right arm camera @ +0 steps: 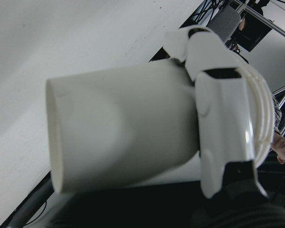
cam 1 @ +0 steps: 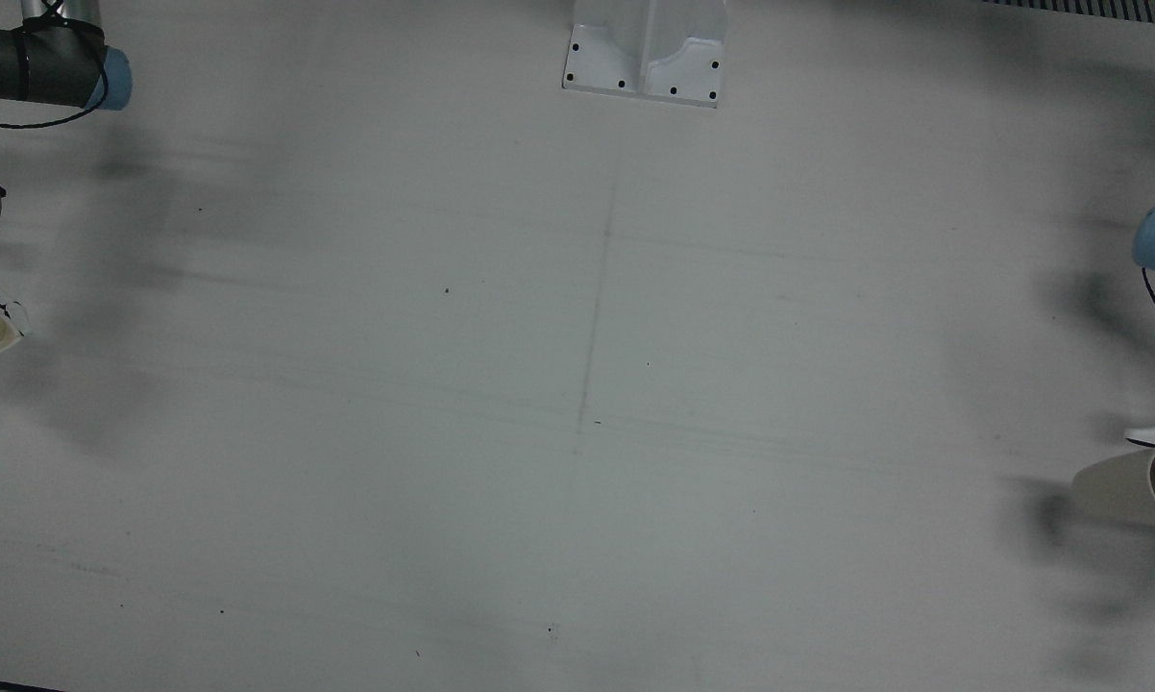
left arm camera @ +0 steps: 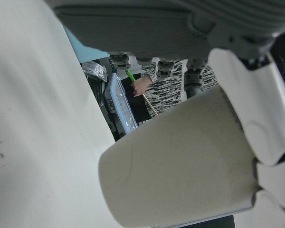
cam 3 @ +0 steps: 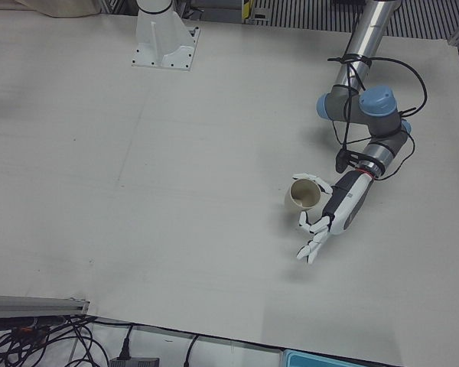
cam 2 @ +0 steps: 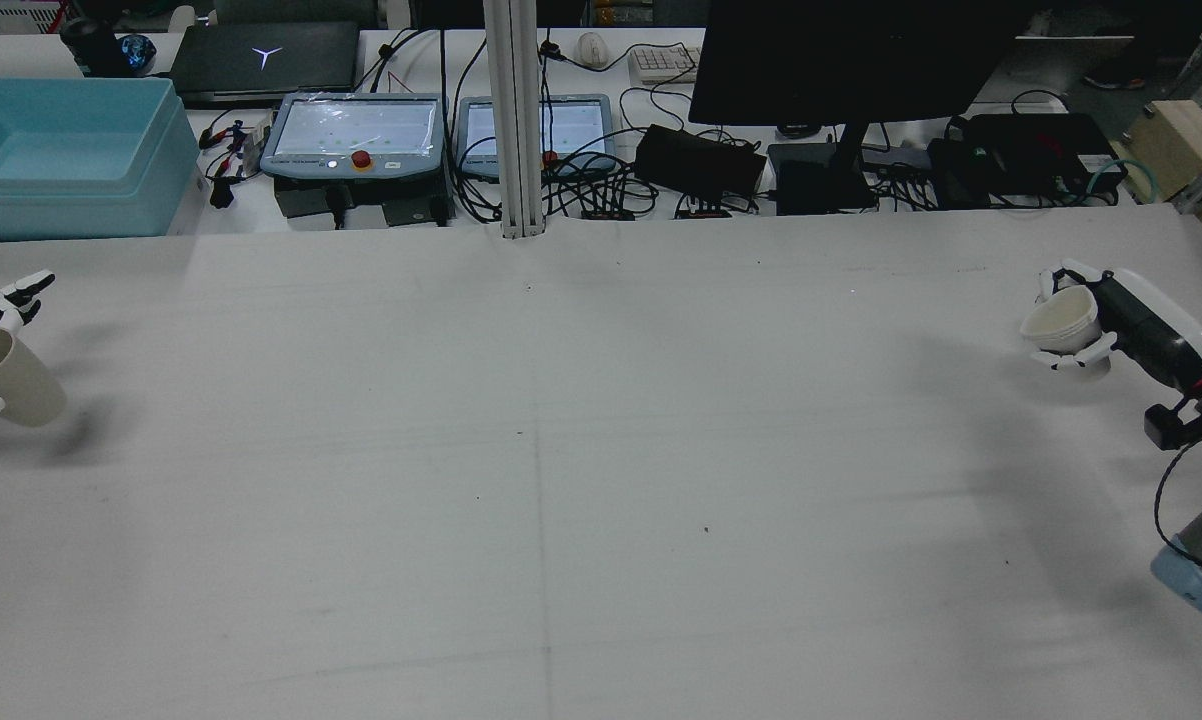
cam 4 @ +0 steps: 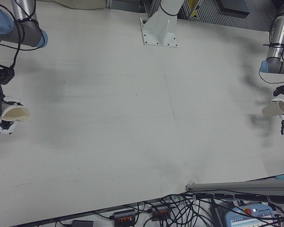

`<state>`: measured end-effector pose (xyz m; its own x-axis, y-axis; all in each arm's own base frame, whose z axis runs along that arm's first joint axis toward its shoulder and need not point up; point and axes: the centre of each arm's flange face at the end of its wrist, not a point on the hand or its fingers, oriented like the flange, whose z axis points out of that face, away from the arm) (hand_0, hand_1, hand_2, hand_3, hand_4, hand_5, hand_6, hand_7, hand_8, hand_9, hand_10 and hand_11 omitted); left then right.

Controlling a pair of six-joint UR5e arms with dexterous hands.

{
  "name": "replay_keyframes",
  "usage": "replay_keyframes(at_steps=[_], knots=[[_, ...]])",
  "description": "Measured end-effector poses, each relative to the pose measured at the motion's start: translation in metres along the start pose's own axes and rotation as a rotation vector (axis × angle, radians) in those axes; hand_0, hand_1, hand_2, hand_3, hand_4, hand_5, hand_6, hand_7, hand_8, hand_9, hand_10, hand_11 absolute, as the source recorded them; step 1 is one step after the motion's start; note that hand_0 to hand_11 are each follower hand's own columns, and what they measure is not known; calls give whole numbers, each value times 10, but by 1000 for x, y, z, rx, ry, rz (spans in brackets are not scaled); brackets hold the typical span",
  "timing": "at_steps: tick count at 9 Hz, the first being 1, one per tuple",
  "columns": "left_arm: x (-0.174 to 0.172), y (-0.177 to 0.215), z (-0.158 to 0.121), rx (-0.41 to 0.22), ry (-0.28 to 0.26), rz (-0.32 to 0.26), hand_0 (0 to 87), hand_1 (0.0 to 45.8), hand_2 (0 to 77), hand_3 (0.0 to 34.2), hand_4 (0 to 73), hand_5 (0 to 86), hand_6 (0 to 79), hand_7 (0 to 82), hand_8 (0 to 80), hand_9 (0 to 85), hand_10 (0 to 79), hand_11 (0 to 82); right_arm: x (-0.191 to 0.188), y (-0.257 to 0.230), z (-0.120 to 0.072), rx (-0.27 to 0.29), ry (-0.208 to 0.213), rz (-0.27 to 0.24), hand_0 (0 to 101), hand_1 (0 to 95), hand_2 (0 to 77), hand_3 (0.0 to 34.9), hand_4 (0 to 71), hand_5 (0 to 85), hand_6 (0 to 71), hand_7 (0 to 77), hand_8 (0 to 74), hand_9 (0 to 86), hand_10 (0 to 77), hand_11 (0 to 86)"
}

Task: Pour water
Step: 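Lift the right cup and carry the left cup toward the table center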

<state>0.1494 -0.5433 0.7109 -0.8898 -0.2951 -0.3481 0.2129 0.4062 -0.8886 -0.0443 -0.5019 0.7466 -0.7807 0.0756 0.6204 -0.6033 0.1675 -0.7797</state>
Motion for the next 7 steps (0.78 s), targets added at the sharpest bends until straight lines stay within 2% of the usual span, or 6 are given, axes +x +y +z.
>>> replay_keyframes(at_steps=[1, 3, 5, 7], knots=[[2, 9, 8, -10, 1, 0, 488, 33, 256, 0, 278, 687, 38, 93, 0, 16, 22, 49, -22, -1, -8, 5, -33, 0, 801, 175, 360, 0, 125, 698, 551, 693, 524, 725, 584, 687], [6, 28, 30, -28, 6, 1, 488, 33, 256, 0, 278, 687, 38, 93, 0, 16, 22, 49, -71, 0, -13, 6, -69, -17, 801, 175, 360, 0, 125, 698, 524, 665, 513, 693, 595, 687], [11, 49, 55, -40, 8, 4, 500, 33, 256, 0, 273, 698, 38, 104, 0, 16, 22, 49, -120, 20, -12, -16, -100, -48, 803, 175, 360, 0, 147, 698, 524, 660, 496, 671, 595, 687], [14, 68, 81, -50, 8, 22, 498, 33, 256, 0, 278, 693, 38, 104, 0, 16, 22, 49, -163, 54, -1, -29, -128, -62, 802, 175, 360, 0, 169, 698, 535, 649, 496, 660, 600, 687]])
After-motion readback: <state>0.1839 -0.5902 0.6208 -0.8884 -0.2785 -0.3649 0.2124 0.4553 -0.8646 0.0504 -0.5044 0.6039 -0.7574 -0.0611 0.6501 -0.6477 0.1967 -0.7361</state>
